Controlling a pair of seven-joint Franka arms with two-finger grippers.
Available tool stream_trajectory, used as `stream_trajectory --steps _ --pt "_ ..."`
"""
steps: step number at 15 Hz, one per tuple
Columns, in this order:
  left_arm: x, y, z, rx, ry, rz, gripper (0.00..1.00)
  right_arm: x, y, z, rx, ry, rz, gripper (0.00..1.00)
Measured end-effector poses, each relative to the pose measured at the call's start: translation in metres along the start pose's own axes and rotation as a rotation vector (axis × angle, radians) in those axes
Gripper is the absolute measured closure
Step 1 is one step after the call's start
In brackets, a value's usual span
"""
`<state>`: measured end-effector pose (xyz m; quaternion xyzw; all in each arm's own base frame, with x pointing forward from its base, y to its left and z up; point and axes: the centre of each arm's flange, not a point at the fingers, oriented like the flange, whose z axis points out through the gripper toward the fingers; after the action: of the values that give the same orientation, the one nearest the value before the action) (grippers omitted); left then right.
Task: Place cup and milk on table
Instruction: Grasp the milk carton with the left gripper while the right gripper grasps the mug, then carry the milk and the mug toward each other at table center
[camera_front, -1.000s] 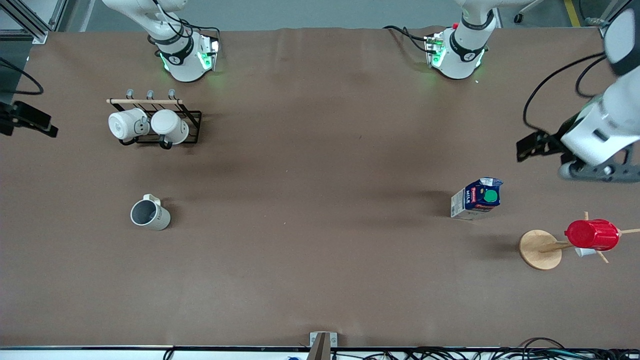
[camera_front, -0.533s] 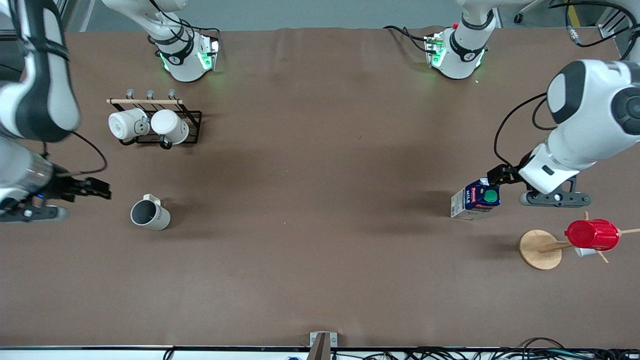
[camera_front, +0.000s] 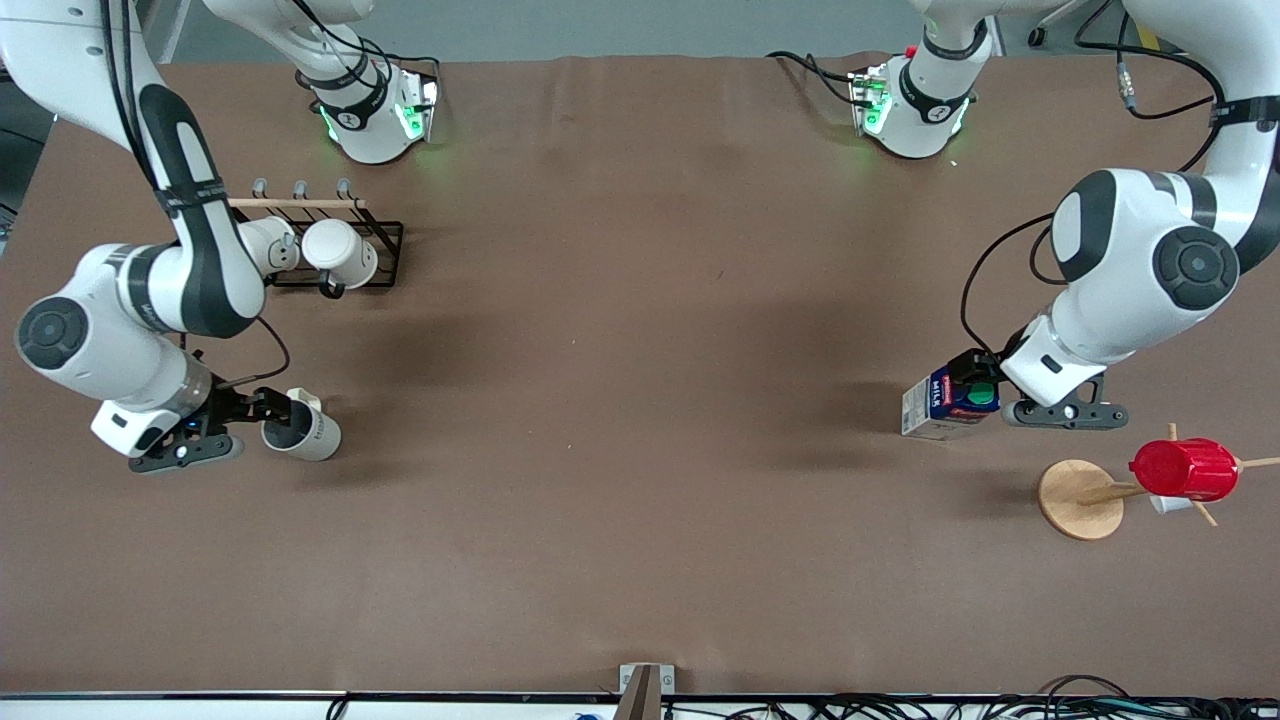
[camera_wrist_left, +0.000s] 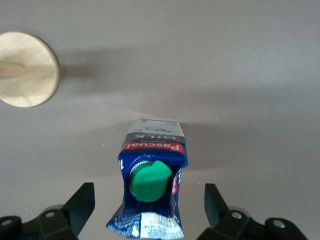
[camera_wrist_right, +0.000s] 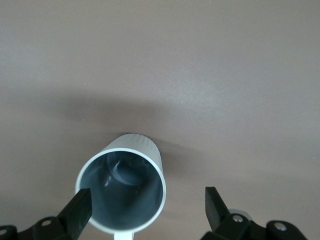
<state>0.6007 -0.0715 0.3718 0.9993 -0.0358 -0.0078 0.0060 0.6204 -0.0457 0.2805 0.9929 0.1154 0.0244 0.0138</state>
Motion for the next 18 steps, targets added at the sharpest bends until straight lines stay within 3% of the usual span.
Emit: stream_trajectory --steps 4,7,8,11,15,18 --pt "0.002 0.0 0.022 -0.005 -0.034 -0.001 0.11 -0.009 -0.003 0.029 -0.008 0.014 -0.011 0.0" --pt "0.002 -0.001 0.03 -0.006 -0.048 -0.001 0.32 -0.011 -0.004 0.042 -0.008 0.009 -0.014 0.08" --pt "0.001 -0.001 0.031 -0.007 -0.05 -0.001 0.32 -0.011 -0.004 0.043 -0.007 0.007 -0.015 0.22" --pt "0.002 -0.001 0.028 -0.006 -0.052 -0.001 0.55 -0.011 -0.004 0.047 -0.006 0.003 -0.013 0.54" --pt "0.006 0.0 -0.01 0.001 -0.093 0.0 0.62 -0.011 -0.004 0.047 -0.006 0.003 0.037 0.94" --pt "0.01 0.003 -0.058 0.007 -0.099 0.004 0.63 -0.007 -0.017 0.042 0.012 -0.023 0.129 0.96"
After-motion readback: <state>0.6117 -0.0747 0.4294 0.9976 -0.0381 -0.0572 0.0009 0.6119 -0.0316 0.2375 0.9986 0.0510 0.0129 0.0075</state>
